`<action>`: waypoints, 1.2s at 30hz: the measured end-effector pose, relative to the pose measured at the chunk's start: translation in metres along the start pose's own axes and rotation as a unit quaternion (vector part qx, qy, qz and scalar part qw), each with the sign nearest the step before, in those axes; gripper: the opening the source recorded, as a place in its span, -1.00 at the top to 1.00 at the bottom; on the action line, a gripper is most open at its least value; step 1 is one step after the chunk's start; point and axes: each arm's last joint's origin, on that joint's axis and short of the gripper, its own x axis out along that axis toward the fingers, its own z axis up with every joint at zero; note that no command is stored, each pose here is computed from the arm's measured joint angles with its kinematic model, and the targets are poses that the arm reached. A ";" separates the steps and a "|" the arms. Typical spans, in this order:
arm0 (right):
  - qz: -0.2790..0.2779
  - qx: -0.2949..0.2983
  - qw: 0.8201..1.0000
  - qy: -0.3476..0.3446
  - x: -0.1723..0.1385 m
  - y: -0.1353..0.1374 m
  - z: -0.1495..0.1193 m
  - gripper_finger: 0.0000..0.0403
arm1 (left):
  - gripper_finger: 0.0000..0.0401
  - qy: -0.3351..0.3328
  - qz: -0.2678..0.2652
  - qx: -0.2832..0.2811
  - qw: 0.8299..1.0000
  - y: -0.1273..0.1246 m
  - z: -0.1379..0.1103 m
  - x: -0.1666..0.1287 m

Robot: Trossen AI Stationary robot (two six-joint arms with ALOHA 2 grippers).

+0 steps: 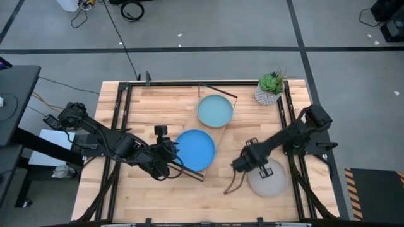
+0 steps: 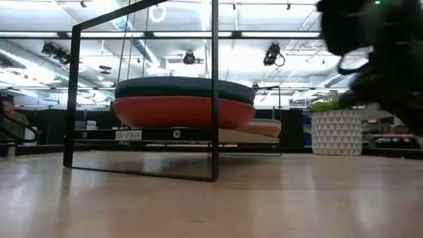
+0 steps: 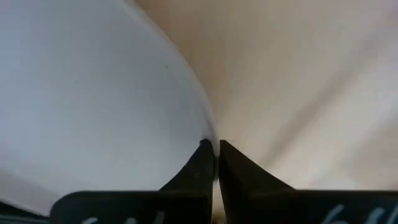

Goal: Place and stack plates onto a shelf
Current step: Stack the gray plate on top of the light blue plate on the shelf

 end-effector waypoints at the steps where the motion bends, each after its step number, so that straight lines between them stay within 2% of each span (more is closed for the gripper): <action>1: -0.002 0.007 1.000 -0.001 -0.005 -0.007 -0.003 0.93 | 0.38 0.000 -0.002 -0.004 1.000 0.000 0.000 0.000; 5: -0.013 0.033 0.999 -0.038 -0.032 -0.036 -0.017 0.93 | 0.38 0.009 -0.043 -0.026 0.999 -0.003 0.000 0.000; 7: -0.026 0.026 0.997 -0.074 -0.047 -0.052 -0.024 0.93 | 0.38 0.015 -0.066 -0.026 0.997 -0.004 -0.001 -0.001; 9: -0.053 0.001 0.993 -0.110 -0.066 -0.067 -0.031 0.93 | 0.38 0.020 -0.085 -0.020 0.996 -0.005 -0.001 -0.001; 12: -0.118 -0.068 0.979 -0.150 -0.095 -0.086 -0.039 0.93 | 0.38 0.012 -0.095 -0.011 0.995 -0.006 0.001 -0.001; 15: -0.195 -0.176 0.949 -0.176 -0.123 -0.102 -0.041 0.93 | 0.38 -0.002 -0.097 -0.012 0.995 -0.007 0.004 -0.001; 18: -0.263 -0.280 0.901 -0.202 -0.146 -0.118 -0.035 0.93 | 0.38 -0.009 -0.098 -0.017 0.995 -0.007 0.006 -0.001; 21: -0.309 -0.306 0.867 -0.245 -0.166 -0.138 -0.024 0.93 | 0.38 -0.009 -0.097 -0.019 0.995 -0.006 0.006 0.000; 26: -0.360 -0.342 0.828 -0.259 -0.181 -0.175 -0.003 0.93 | 0.38 -0.008 -0.097 -0.025 0.995 -0.006 0.006 0.000; 31: -0.372 -0.352 0.823 -0.246 -0.189 -0.212 0.009 0.93 | 0.38 -0.005 -0.103 -0.041 0.994 -0.009 0.004 -0.003; 36: -0.379 -0.345 0.821 -0.251 -0.200 -0.241 0.010 0.93 | 0.38 -0.006 -0.111 -0.053 0.992 -0.014 0.004 -0.006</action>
